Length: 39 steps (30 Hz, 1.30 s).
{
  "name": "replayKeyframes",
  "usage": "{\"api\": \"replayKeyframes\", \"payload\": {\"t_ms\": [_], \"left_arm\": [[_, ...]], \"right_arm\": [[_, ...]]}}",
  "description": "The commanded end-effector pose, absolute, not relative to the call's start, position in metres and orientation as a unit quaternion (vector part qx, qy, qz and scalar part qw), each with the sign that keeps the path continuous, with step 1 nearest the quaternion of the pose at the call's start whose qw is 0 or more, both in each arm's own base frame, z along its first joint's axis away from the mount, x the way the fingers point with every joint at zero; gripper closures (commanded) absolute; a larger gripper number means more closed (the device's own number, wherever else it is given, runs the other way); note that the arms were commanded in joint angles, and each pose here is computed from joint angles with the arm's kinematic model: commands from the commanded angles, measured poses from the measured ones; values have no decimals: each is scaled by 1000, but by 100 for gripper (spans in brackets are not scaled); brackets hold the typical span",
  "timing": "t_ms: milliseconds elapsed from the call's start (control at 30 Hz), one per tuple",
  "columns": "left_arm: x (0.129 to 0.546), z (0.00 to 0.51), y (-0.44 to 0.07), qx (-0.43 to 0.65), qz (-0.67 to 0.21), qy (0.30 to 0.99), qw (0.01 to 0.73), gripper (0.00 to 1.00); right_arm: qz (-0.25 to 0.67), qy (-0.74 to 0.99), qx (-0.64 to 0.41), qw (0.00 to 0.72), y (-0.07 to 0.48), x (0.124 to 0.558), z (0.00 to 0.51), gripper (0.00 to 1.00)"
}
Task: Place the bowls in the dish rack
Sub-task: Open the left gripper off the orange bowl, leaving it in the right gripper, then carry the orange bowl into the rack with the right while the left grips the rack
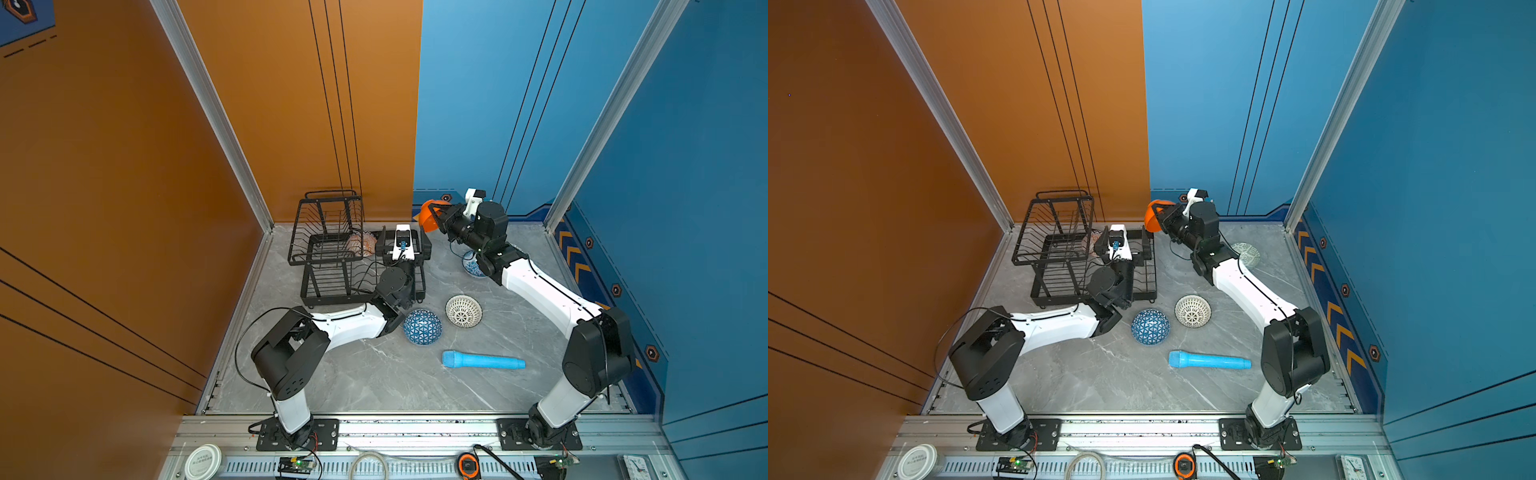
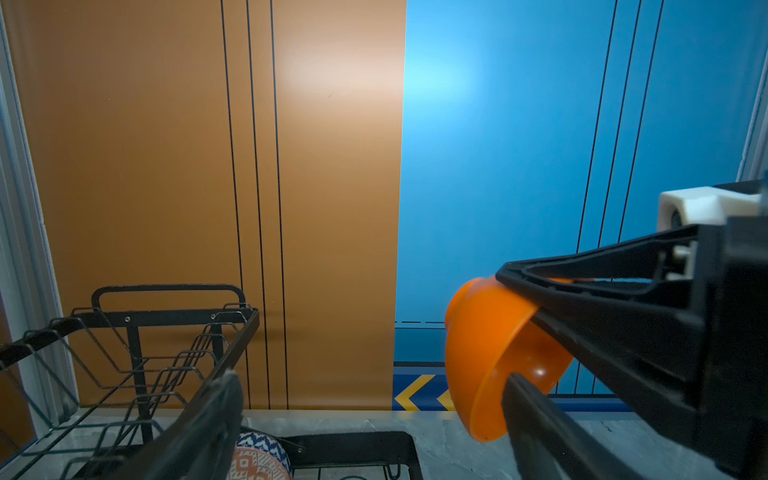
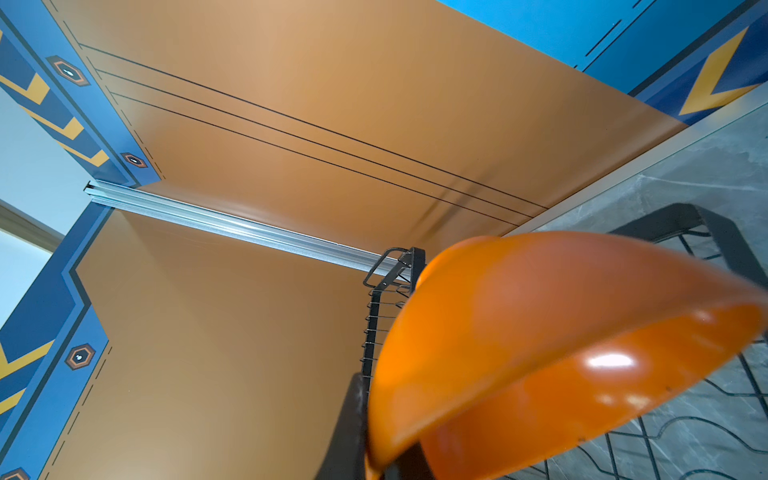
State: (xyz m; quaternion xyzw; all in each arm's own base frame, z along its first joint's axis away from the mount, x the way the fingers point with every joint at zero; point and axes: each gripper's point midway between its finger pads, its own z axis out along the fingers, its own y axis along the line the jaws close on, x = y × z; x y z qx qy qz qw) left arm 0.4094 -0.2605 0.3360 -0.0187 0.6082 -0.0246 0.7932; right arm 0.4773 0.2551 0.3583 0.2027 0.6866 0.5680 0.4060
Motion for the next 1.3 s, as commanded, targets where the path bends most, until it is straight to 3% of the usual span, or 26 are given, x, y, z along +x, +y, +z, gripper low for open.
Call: {"api": "replayKeyframes", "payload": {"t_ms": [0, 167, 300, 467, 800, 1267], "left_arm": [[402, 328, -251, -6, -8, 639, 769, 2], [400, 315, -230, 11, -17, 706, 708, 2], [398, 310, -206, 16, -76, 750, 657, 2], [403, 325, -171, 5, -96, 799, 594, 2], [401, 333, -130, -14, -180, 826, 534, 2], [403, 339, -115, -26, -193, 818, 541, 2]], "right_arm": [[591, 648, 181, 446, 248, 477, 386, 100], [597, 641, 177, 449, 249, 478, 384, 100], [608, 624, 174, 459, 252, 478, 381, 100], [621, 605, 168, 469, 267, 475, 371, 100], [641, 598, 161, 454, 319, 481, 328, 100], [641, 619, 179, 418, 388, 502, 254, 100]]}}
